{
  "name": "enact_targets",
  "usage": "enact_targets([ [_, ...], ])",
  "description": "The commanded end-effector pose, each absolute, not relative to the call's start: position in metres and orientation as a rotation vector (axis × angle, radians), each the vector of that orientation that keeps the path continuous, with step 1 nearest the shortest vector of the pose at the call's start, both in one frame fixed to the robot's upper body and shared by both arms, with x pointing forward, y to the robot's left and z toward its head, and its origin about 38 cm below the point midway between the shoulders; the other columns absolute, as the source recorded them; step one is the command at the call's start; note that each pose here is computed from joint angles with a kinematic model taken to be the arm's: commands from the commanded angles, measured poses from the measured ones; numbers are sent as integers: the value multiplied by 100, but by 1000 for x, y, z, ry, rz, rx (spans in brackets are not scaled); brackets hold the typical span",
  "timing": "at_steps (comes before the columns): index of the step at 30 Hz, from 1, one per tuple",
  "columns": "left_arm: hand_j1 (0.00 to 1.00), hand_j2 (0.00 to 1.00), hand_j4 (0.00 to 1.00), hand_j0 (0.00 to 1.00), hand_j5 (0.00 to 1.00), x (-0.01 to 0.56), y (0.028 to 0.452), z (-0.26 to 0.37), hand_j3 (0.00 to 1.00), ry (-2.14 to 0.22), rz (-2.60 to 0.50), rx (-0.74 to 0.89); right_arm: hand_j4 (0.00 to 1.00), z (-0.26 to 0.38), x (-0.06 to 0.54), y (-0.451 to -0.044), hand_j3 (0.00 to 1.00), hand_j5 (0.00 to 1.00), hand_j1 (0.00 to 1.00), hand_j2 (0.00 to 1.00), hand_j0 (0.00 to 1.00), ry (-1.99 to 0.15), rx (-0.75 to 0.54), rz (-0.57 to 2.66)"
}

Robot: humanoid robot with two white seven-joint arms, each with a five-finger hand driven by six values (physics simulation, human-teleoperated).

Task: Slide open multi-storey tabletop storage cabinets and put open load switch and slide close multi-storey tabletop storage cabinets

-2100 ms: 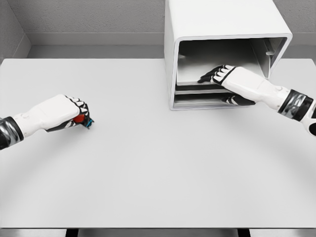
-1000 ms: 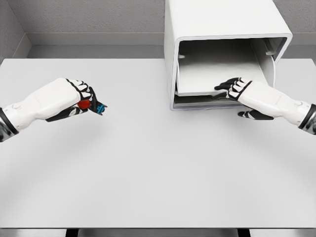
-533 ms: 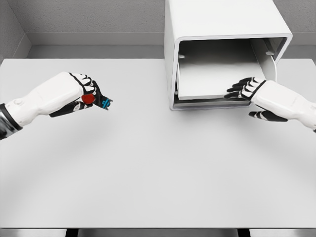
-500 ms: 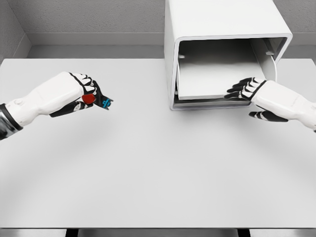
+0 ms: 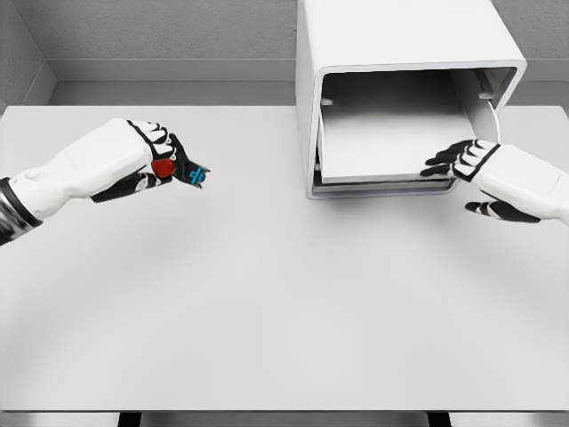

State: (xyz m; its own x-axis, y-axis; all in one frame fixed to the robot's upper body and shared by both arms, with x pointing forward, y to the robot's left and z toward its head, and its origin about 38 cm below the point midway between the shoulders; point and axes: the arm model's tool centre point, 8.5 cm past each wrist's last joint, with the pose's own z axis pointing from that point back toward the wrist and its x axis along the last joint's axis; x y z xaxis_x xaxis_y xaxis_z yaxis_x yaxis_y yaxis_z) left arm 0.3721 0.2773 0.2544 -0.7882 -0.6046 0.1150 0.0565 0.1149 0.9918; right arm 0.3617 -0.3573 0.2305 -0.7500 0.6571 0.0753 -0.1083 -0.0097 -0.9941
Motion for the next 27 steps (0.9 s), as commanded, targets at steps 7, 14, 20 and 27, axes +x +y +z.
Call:
enact_targets([
  [7, 35, 35, 35, 35, 35, 374, 267, 258, 35, -1953, -1682, 503, 84, 241, 357, -362, 84, 84, 84, 84, 84, -1754, -586, 1785],
  [14, 36, 36, 36, 36, 36, 377, 259, 263, 36, -1985, -1672, 498, 74, 258, 359, -368, 74, 74, 74, 74, 74, -1794, -614, 1735],
  [20, 38, 38, 38, 38, 38, 380, 240, 267, 38, -2062, -1627, 458, 70, 275, 358, -382, 70, 70, 70, 70, 70, -1825, -645, 1672],
  [27, 38, 38, 38, 38, 38, 382, 216, 272, 38, -2138, -1593, 406, 67, 286, 358, -392, 67, 67, 67, 67, 67, -1828, -673, 1644],
])
